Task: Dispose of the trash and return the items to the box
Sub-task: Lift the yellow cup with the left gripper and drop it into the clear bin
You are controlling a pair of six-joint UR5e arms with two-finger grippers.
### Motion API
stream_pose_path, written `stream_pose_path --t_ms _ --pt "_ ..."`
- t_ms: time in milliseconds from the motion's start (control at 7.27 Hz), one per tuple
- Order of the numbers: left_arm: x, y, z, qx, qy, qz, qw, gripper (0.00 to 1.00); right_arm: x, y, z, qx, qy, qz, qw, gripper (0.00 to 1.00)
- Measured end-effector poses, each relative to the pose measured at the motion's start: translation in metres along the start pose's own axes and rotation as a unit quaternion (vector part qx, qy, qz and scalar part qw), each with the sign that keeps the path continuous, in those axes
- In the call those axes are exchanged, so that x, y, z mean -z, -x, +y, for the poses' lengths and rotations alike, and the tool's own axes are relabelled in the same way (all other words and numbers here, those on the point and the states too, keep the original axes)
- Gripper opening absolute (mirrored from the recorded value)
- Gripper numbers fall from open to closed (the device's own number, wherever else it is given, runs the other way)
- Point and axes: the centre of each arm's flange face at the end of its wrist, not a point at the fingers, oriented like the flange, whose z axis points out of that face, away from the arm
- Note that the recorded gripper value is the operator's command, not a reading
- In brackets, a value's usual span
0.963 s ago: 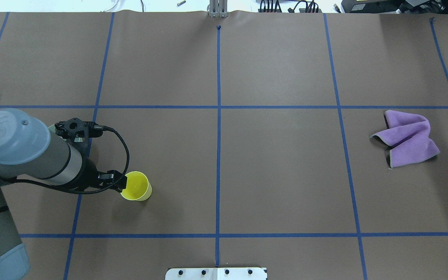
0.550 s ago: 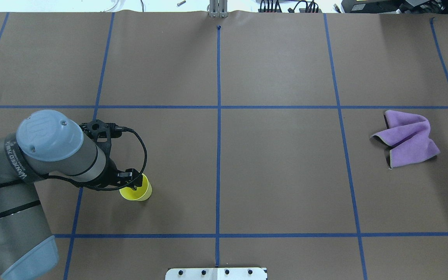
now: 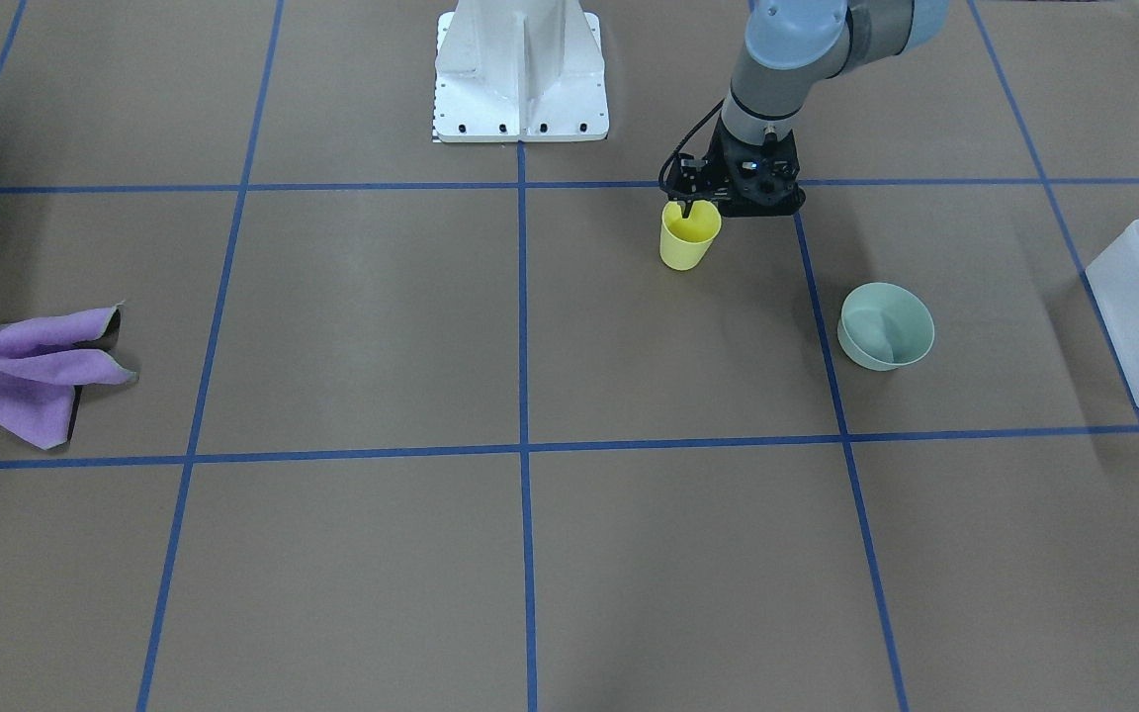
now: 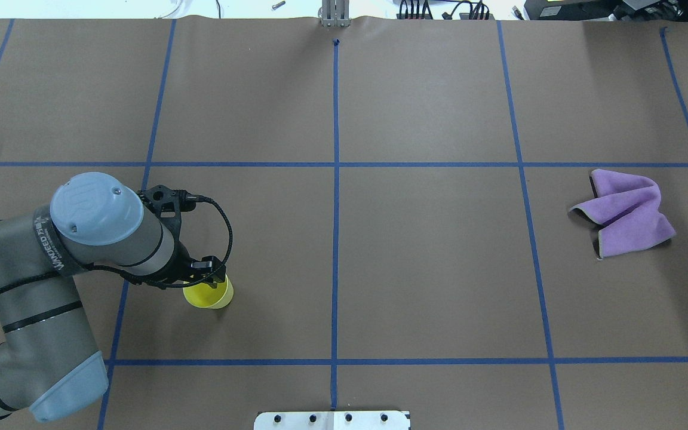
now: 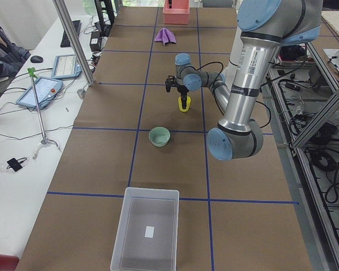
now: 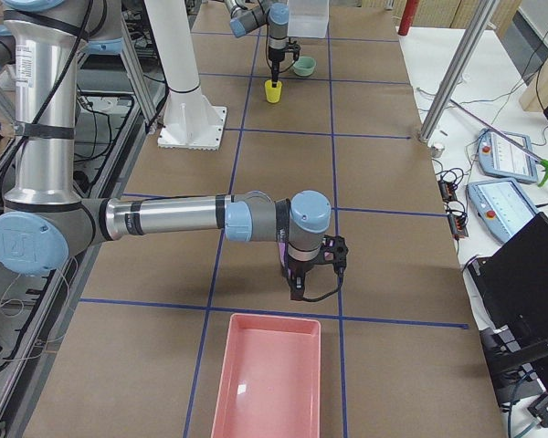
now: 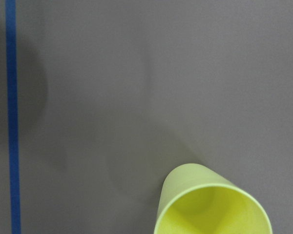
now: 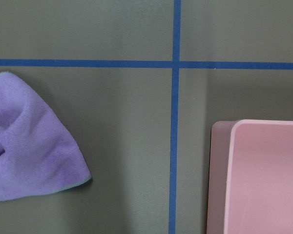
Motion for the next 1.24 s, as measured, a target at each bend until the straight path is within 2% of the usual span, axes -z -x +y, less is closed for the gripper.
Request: stream_pose_path --t_ms 138,275,688,825,1100,1238 --pt "-0.004 0.001 -0.001 0.001 -0.001 0.003 1.0000 0.09 0.000 0.000 0.000 0.000 0.000 0.000 1.0000 1.00" --pt "-0.006 0.001 -0.001 0.002 -0.001 0.004 1.0000 0.00 0.000 0.000 0.000 0.000 0.000 0.000 1.0000 1.00" --pt "0.005 -0.003 -0.001 0.001 -0.004 0.017 0.9998 0.00 0.001 0.001 0.000 0.001 -0.001 0.000 1.0000 1.00" --pt "0.029 -0.002 -0.006 0.002 -0.011 0.035 0.9993 0.00 0.001 0.001 0.000 0.002 -0.001 0.000 1.0000 1.00" --pt "0.103 0.040 -0.046 0.023 -0.010 0.083 0.9963 0.00 0.002 0.002 0.000 0.003 -0.002 -0.001 1.0000 1.00" --pt "0.125 0.087 -0.065 0.004 -0.021 0.082 0.9964 0.00 0.002 0.002 0.000 0.003 -0.002 -0.001 1.0000 1.00"
